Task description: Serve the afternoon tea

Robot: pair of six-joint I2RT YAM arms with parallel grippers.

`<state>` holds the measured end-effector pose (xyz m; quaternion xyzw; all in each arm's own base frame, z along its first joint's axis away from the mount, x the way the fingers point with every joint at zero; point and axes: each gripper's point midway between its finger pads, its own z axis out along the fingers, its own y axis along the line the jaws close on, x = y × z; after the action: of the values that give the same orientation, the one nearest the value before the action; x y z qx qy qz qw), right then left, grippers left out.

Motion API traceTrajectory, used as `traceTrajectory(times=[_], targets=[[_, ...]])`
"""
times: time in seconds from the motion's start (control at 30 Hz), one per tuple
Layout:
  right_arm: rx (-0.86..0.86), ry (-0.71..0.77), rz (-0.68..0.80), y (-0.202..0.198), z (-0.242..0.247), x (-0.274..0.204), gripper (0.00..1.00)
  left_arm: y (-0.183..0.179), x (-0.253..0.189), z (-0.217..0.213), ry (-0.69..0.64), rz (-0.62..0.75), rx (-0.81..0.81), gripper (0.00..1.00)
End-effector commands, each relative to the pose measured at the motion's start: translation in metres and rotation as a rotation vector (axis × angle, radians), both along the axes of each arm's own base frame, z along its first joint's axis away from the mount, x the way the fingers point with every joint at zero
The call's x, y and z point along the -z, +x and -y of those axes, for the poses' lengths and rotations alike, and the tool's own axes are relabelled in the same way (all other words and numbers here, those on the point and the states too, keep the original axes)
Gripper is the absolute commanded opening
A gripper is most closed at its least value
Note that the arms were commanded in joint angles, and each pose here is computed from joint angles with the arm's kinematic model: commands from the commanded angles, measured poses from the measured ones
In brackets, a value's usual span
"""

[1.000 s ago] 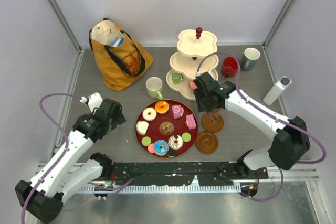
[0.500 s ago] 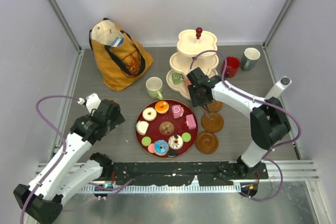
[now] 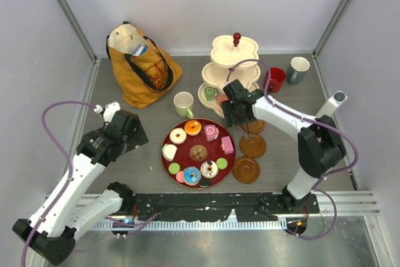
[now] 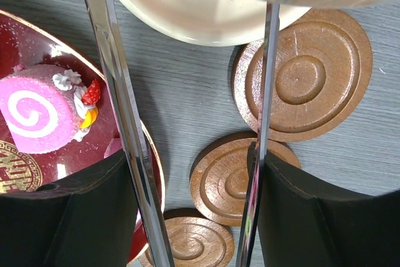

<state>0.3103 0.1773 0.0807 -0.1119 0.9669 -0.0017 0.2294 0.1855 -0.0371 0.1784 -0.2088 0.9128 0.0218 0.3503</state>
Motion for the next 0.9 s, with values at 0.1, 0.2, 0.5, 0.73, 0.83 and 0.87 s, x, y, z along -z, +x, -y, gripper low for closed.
traceTrajectory(times=[0.1, 0.2, 0.5, 0.73, 0.83, 0.87], targets=[[0.014, 0.112, 0.094, -0.006, -0.003, -0.044, 0.66, -0.005, -0.002, -0.002, 0.020, -0.006, 0.054, 1.00], [-0.008, 0.148, 0.082, -0.026, -0.001, -0.045, 0.66, -0.007, -0.002, -0.001, 0.000, 0.012, 0.058, 1.00], [-0.153, 0.180, 0.050, -0.111, -0.016, -0.050, 0.66, -0.013, -0.008, -0.003, -0.047, 0.086, 0.055, 1.00], [-0.117, 0.176, 0.014, -0.141, -0.045, -0.033, 0.66, -0.015, -0.011, -0.004, -0.058, 0.108, 0.052, 1.00], [-0.092, 0.158, 0.012, -0.139, -0.050, -0.027, 0.66, -0.015, -0.008, -0.002, -0.057, 0.093, 0.058, 1.00], [-0.085, 0.138, 0.011, -0.137, -0.051, -0.023, 0.66, -0.015, -0.008, -0.002, -0.057, 0.091, 0.060, 0.99]])
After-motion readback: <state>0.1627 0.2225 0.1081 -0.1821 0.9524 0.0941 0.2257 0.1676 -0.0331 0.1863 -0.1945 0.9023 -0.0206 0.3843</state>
